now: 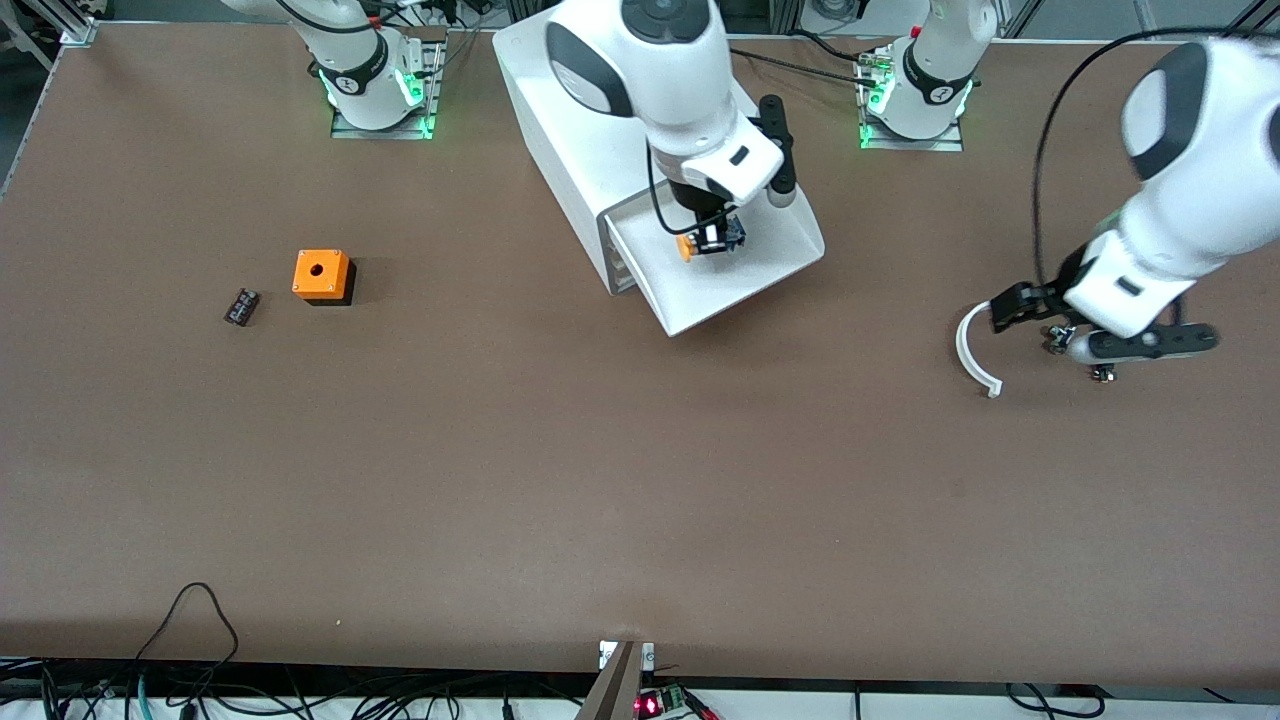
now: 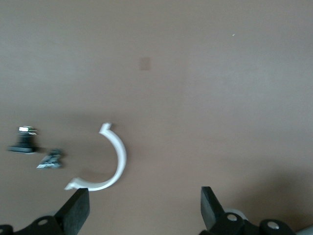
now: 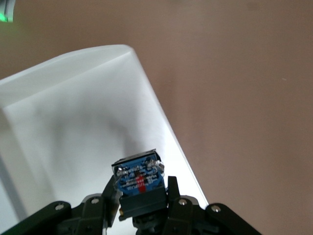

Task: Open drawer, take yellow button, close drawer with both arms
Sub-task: 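Lift the button out with the right gripper while the left gripper pushes the drawer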

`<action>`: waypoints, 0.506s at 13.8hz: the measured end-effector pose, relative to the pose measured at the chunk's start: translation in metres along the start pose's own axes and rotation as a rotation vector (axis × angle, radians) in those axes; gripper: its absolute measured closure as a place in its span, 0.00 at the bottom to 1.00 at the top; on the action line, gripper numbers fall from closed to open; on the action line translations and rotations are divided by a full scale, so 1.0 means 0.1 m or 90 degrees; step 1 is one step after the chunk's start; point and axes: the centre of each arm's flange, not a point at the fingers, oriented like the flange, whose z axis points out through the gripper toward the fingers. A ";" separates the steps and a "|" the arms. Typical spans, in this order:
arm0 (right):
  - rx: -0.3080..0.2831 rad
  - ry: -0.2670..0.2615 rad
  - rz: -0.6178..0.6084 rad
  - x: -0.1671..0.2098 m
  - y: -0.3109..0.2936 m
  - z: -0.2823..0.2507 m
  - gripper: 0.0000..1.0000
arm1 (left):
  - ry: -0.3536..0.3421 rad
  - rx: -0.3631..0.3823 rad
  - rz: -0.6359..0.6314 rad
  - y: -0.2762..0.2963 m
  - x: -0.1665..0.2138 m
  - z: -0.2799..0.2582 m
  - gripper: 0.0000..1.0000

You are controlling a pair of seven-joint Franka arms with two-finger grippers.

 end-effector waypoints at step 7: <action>-0.019 -0.022 0.300 -1.43 0.99 -0.42 0.58 | -0.003 -0.038 -0.148 1.51 -0.73 1.00 0.00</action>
